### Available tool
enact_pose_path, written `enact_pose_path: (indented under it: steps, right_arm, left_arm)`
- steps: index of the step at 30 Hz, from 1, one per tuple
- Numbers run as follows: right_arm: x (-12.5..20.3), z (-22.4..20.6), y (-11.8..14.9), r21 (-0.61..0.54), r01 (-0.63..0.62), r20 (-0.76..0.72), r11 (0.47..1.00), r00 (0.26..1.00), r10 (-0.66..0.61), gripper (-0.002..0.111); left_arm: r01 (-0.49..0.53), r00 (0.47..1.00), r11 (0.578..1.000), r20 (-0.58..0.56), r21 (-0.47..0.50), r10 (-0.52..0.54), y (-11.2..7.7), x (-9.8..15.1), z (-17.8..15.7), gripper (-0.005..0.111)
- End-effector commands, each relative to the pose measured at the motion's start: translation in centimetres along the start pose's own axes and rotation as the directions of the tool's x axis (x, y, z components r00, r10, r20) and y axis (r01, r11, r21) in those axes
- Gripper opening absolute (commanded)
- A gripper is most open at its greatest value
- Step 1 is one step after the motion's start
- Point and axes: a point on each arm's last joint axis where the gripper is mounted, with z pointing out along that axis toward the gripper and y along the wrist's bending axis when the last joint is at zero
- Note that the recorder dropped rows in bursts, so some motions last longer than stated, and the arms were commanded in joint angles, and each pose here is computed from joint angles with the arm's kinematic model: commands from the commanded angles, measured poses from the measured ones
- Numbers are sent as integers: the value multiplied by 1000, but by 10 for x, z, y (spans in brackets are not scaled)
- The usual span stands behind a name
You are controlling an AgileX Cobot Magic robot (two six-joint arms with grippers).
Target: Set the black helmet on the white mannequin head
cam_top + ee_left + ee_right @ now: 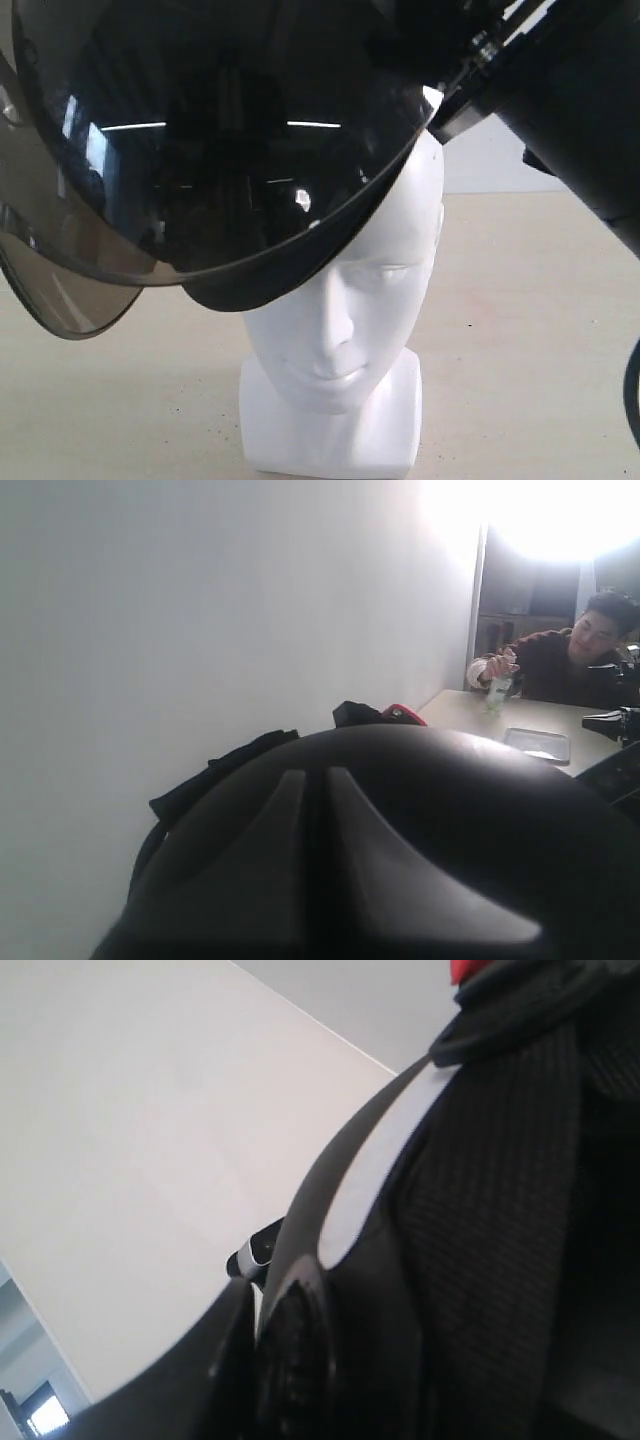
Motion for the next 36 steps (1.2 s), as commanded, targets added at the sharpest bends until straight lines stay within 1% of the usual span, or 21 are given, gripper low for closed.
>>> enact_pose_path:
  steps: [1,7,11,16,22,24,30,33,36]
  right_arm:
    - [-9,-7,-1,35,72,87,997,993,-75,0]
    - [-12,-11,-5,75,99,129,992,986,-109,0]
    - [-14,-11,-6,90,122,146,988,980,-134,0]
    - [-15,-12,-6,104,158,156,982,973,-173,0]
    - [-15,-12,-7,109,179,156,978,968,-195,0]
    - [-16,-12,-7,115,188,162,975,965,-206,0]
    - [-15,-12,-9,144,213,141,966,962,-233,0]
    - [-15,-12,-10,152,222,135,963,961,-243,0]
    - [-14,-12,-11,163,237,126,958,958,-259,0]
  left_arm:
    - [-6,998,1000,-64,26,8,6,13,5,4]
    - [7,997,998,-82,55,-2,10,20,9,4]
    - [7,996,995,-91,98,2,9,23,11,4]
    - [15,994,992,-106,128,-1,9,27,12,4]
    - [-25,991,988,-128,151,44,8,30,13,4]
    - [-24,990,988,-137,153,46,9,32,13,4]
    - [10,987,978,-158,210,23,8,42,22,4]
    - [-11,986,971,-159,238,50,6,47,28,4]
    - [-5,985,971,-166,237,46,6,51,33,4]
